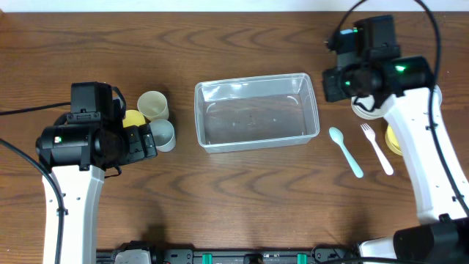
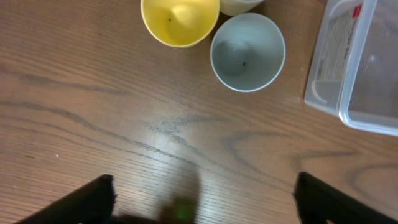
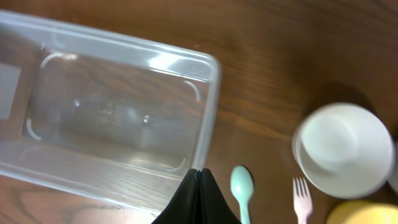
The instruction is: Pack container
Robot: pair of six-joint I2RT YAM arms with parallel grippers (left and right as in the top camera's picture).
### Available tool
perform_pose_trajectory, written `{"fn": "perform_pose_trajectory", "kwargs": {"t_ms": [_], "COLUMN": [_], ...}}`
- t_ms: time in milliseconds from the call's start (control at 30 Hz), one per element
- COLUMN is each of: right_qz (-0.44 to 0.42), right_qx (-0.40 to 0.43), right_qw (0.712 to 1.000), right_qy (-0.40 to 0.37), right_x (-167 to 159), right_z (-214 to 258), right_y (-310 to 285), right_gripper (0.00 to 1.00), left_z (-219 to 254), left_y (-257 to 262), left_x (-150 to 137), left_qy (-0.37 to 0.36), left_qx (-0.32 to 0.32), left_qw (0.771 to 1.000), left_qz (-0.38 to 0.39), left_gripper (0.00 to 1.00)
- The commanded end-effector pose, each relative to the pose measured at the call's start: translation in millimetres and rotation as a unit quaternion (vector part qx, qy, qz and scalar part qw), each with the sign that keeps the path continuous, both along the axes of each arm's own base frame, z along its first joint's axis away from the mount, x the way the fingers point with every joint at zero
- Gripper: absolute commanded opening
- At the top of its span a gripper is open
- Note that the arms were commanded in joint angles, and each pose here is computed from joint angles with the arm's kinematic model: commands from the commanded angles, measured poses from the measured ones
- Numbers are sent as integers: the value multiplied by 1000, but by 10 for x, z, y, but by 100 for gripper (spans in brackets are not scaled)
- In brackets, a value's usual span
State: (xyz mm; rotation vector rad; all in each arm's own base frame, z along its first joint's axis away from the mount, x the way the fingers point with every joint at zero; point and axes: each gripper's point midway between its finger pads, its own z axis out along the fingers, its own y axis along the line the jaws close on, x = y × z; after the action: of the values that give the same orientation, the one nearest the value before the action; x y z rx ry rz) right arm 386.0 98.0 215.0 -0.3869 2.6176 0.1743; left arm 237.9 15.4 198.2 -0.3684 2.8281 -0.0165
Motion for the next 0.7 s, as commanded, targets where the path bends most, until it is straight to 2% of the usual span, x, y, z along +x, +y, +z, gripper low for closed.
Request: {"fn": "perform_pose_trajectory", "kwargs": {"t_ms": [0, 67, 100, 400, 533, 667], "right_qz": [46, 47, 48, 23, 24, 24], "right_qx": [-25, -27, -28, -64, -84, -94], "right_qw": [999, 998, 998, 977, 961, 951], "right_qy": [2, 25, 35, 201, 262, 292], "right_x": [9, -8, -19, -321, -496, -603], "right_z": [-83, -232, -288, -1088, -1317, -1383], "right_y": [243, 332, 354, 345, 293, 259], "right_gripper": [1, 1, 1, 1, 1, 1], "left_z": [46, 43, 42, 30, 30, 31], "left_y": [23, 23, 22, 20, 20, 20], "left_x": [10, 2, -1, -42, -42, -41], "left_qy": [-5, -3, -3, 6, 6, 6], "left_qx": [1, 1, 1, 1, 1, 1], "left_qw": [1000, 1000, 1000, 1000, 1000, 1000], "left_qz": [7, 7, 7, 7, 7, 7], "left_gripper": [79, 68, 66, 66, 67, 66]}}
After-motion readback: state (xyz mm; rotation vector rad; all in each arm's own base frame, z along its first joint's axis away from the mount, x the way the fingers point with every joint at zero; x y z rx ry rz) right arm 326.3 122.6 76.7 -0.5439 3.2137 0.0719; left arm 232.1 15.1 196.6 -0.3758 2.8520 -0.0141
